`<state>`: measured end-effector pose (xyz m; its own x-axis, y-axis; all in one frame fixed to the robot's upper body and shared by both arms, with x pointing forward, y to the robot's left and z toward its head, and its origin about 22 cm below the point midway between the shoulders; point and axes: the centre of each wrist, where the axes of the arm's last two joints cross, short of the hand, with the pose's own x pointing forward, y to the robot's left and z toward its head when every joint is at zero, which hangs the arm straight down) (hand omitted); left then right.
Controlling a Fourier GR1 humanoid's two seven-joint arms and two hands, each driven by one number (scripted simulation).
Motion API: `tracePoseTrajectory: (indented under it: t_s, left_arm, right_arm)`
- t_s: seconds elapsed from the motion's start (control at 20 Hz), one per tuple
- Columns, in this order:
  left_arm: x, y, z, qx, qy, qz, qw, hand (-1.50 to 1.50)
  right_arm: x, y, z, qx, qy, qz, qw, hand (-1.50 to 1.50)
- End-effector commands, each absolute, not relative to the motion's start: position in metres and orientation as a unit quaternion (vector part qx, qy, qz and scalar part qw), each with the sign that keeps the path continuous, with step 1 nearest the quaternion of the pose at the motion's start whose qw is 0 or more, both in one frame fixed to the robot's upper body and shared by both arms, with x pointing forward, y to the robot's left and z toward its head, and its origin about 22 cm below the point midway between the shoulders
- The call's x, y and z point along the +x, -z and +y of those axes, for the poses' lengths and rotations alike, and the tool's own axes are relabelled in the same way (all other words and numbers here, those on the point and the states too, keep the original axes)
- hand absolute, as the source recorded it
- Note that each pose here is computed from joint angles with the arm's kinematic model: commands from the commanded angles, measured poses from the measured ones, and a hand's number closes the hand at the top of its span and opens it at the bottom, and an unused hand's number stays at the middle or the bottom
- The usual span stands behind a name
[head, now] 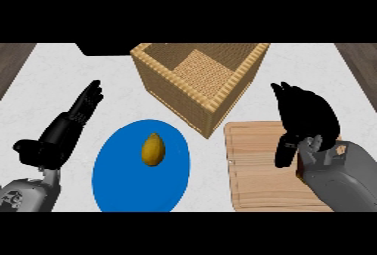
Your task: Pick the sweet potato from the cutting board and place it in the basket
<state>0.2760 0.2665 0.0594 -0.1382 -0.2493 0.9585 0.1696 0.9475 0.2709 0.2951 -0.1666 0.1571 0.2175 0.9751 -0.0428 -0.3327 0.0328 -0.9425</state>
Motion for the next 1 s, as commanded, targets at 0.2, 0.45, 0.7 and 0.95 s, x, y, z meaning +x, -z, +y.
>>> tracePoseTrajectory:
  t_s: [0.2, 0.45, 0.7, 0.95]
  left_arm:
    - [0.287, -0.069, 0.268, 0.031, 0.157, -0.739, 0.654, 0.0]
    - [0.281, -0.045, 0.287, 0.025, 0.155, -0.739, 0.655, 0.0]
    - [0.278, -0.052, 0.28, 0.021, 0.17, -0.739, 0.651, 0.0]
    - [0.281, -0.053, 0.259, 0.01, 0.172, -0.739, 0.651, 0.0]
  right_arm:
    - [0.278, -0.187, -0.172, -0.517, -0.512, -0.261, 0.634, -1.5]
    - [0.248, -0.164, -0.186, -0.511, -0.474, -0.283, 0.659, -1.5]
    - [0.254, -0.135, -0.218, -0.516, -0.465, -0.288, 0.659, -1.5]
    - [0.251, -0.1, -0.218, -0.528, -0.472, -0.288, 0.645, -1.5]
